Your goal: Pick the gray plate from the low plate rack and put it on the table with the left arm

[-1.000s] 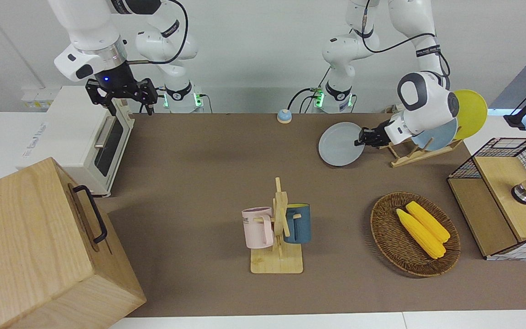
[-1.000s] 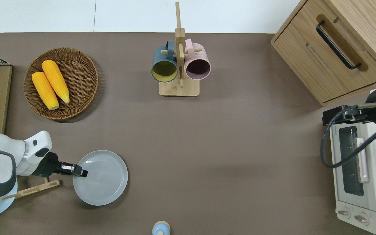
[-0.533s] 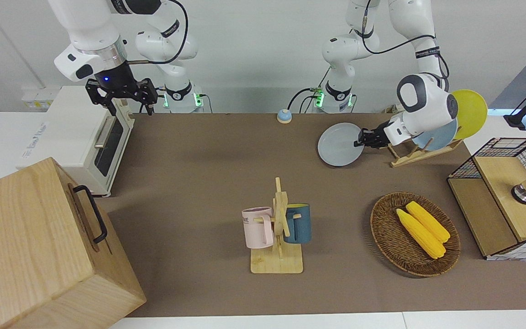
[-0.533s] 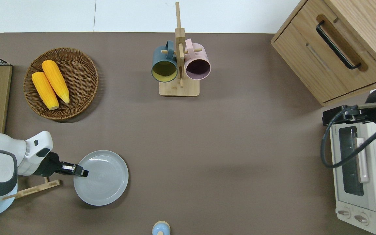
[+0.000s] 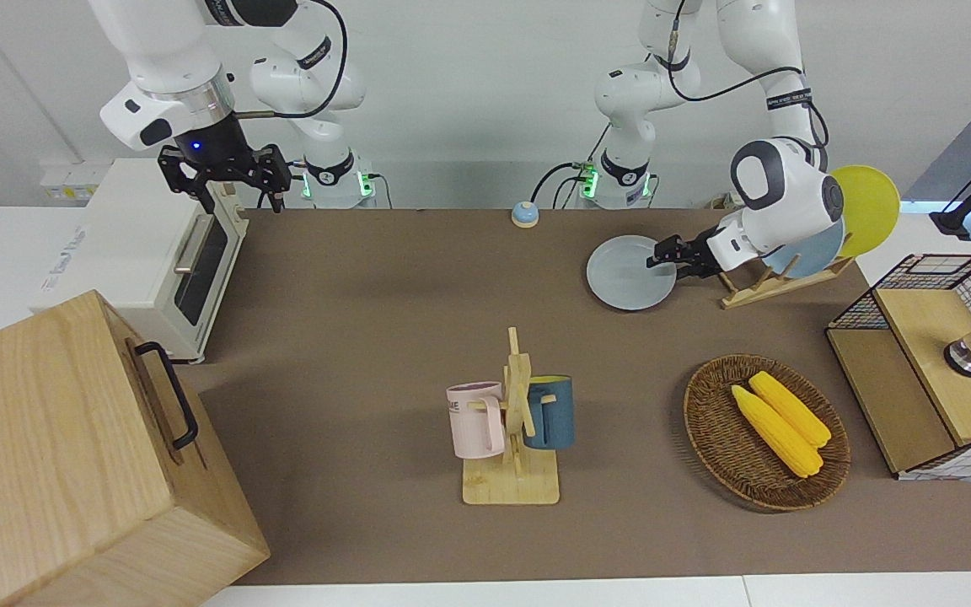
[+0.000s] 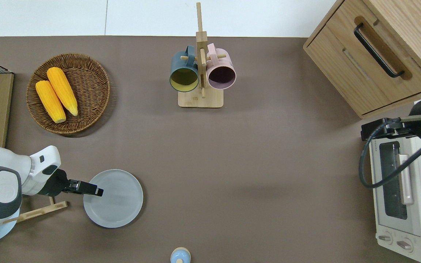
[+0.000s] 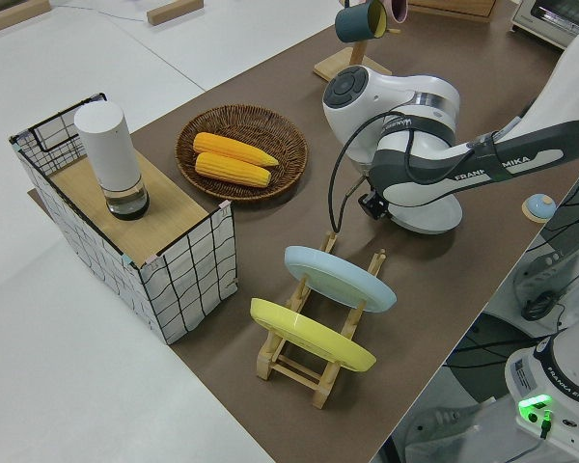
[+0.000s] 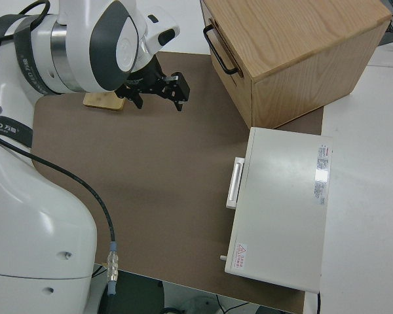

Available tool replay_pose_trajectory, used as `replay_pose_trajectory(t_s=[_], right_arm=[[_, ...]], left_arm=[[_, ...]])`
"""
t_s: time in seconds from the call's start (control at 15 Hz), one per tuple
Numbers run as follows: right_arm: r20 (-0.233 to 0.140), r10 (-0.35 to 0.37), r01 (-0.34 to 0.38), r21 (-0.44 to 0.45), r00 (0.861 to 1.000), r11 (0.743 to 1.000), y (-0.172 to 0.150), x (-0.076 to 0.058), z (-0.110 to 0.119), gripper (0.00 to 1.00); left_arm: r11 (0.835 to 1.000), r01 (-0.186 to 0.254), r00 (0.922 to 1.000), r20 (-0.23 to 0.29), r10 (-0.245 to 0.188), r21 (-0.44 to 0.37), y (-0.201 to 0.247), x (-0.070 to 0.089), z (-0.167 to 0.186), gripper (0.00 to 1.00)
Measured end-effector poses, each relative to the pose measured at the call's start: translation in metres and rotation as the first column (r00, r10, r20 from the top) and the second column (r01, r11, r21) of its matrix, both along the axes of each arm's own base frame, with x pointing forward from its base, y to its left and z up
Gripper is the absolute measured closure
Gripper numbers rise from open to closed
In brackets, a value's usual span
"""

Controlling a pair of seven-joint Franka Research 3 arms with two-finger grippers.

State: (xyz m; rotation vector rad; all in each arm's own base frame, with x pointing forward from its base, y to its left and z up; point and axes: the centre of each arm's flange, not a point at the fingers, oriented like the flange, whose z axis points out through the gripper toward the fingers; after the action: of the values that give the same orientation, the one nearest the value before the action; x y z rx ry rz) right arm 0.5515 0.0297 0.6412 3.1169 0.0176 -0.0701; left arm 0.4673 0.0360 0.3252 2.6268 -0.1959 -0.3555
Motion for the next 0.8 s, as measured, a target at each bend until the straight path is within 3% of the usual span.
replay_pose_trajectory(t_s=[0.07,0.47,0.6,0.8], right_arm=[[0.0,0.0,0.0,0.0,1.0,1.0,0.0,0.0,0.0,0.01],[0.0,0.0,0.0,0.0,1.0,1.0,0.0,0.0,0.0,0.01],[0.0,0.0,0.0,0.0,1.0,1.0,0.0,0.0,0.0,0.01],[0.0,0.0,0.0,0.0,1.0,1.0,0.0,0.0,0.0,0.01]], left_arm=[[1.0,0.0,1.0,0.002,0.0,0.001,0.0,0.001,0.001,0.01],[1.0,0.004,0.998,0.063,-0.005,0.018,0.003,0.017,0.025,0.0],[0.998,0.026,0.9958,0.085,-0.032,0.061,0.007,0.022,0.037,0.0],[0.989,0.008,0.9933,0.113,-0.025,0.145,0.007,0.032,0.068,0.0]])
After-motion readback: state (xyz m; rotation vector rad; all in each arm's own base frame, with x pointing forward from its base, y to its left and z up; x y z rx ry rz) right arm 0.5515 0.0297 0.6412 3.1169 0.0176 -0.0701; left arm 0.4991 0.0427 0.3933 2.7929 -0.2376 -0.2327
